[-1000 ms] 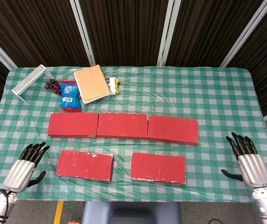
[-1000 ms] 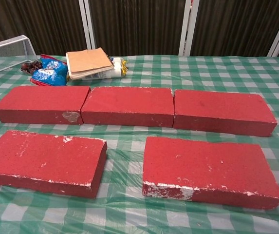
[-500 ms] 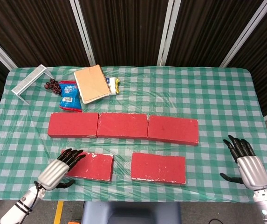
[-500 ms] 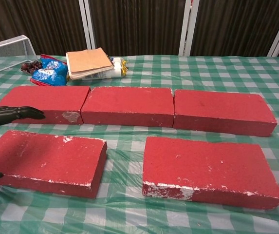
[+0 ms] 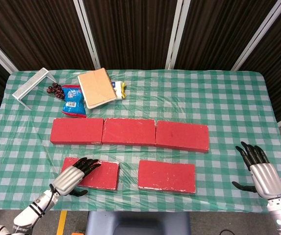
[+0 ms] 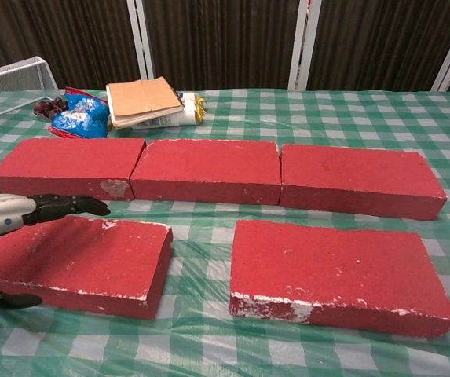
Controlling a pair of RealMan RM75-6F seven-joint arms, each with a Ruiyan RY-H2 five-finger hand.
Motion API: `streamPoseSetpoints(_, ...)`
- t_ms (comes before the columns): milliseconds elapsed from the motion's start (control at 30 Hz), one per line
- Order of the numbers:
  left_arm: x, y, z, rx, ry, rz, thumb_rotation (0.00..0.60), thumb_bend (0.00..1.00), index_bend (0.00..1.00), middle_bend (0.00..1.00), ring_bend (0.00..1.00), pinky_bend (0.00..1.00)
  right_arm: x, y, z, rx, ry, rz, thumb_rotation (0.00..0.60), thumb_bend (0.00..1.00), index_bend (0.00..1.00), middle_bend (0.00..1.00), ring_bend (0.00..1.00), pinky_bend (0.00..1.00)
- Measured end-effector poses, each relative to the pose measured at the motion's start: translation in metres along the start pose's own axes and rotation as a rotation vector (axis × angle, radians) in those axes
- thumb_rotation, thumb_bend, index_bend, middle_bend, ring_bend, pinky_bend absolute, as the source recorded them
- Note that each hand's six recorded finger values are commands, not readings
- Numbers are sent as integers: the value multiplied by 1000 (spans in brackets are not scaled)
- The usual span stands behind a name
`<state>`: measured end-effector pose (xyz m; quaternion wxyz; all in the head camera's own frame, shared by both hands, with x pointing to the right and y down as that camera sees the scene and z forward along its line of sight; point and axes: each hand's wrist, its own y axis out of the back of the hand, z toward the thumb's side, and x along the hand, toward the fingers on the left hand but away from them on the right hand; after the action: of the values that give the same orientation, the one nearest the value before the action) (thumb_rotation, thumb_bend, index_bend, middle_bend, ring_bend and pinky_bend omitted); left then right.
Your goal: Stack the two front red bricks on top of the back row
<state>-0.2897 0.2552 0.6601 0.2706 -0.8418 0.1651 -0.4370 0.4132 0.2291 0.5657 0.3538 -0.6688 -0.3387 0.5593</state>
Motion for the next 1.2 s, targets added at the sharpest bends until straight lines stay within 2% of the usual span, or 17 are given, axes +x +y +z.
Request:
streamPoseSetpoints(200,7,1,-6,-37,0,-23,600,245,0,0,0,0,-1,-1,-2,11,-13,1,600,85,0,0,0,0)
streamPoseSetpoints(500,17,2,-15,-33,-1,-67,600,246,0,0,0,0,-2,-2,-2,26,-22,-1,600,86,0,0,0,0)
streamPoseSetpoints(1067,23,1,-30,-39,18,-107,600,244,0,0,0,1,-4,-6,0,35,-31,10,600,86,0,0,0,0)
streamPoseSetpoints(1200,25,2,-33,-35,22,-104,600,248,0,5,0,61,-4,-7,1,36,-30,16,600,86,0,0,0,0)
